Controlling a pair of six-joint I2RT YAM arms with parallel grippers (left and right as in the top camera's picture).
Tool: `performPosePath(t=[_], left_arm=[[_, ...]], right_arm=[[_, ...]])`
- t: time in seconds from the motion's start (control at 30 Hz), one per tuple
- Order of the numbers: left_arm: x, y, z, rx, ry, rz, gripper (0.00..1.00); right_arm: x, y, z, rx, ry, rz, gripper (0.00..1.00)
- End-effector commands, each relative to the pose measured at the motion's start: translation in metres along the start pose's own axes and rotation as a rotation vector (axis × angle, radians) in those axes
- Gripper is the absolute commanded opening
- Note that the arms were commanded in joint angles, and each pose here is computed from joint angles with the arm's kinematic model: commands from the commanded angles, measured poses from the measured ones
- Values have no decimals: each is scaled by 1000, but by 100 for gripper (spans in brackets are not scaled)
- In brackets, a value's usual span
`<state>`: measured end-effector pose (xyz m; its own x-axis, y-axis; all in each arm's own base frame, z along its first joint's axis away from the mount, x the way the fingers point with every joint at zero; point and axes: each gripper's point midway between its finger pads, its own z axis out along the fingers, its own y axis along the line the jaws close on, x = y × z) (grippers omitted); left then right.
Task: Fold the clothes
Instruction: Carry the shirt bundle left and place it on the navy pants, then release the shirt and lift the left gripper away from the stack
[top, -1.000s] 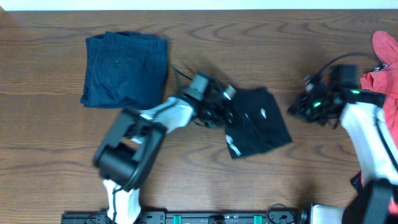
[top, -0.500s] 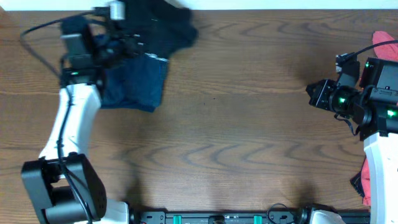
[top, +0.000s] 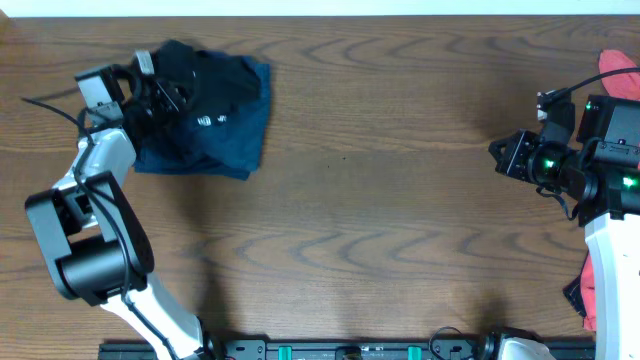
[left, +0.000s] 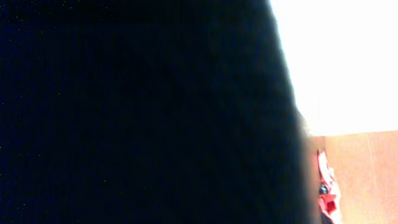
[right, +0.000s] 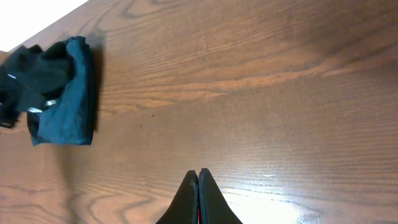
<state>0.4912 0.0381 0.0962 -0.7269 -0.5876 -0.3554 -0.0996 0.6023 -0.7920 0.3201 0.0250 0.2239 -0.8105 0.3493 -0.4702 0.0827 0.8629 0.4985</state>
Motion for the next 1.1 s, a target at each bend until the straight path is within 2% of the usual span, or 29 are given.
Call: performPosePath(t=[0.0, 0.1, 0.17, 0.57, 0.63, 0.73, 0.8, 0.87, 0.93, 0.97, 1.07], left_arm=[[7, 15, -5, -34, 30, -85, 10], [12, 17, -13, -54, 49, -131, 11], [13, 15, -20, -61, 53, -147, 17], [-24, -42, -56, 15, -90, -198, 17], [-21, -36, -56, -13, -87, -218, 17], [-1, -8, -57, -147, -50, -279, 17], [14, 11, -58, -236, -25, -266, 25], [22, 17, -58, -253, 0, -207, 46], [27, 19, -58, -261, 28, -137, 58], [29, 20, -59, -264, 41, -118, 67], [36, 20, -60, -263, 69, -91, 72]], right_arm=[[2, 2, 0, -14, 8, 16, 1], [1, 2, 0, -15, 2, 14, 1], [-1, 3, 0, -16, -3, 10, 1], [-6, 1, 0, -6, -23, 2, 1], [-6, 1, 0, -6, -23, 2, 1], [-6, 1, 0, -6, -23, 1, 1], [-6, 1, 0, -5, -23, 1, 1], [-6, 1, 0, -5, -23, -2, 1], [-6, 1, 0, -5, -24, -3, 1], [-6, 1, 0, -6, -25, -3, 1], [-6, 1, 0, -6, -24, -3, 1]])
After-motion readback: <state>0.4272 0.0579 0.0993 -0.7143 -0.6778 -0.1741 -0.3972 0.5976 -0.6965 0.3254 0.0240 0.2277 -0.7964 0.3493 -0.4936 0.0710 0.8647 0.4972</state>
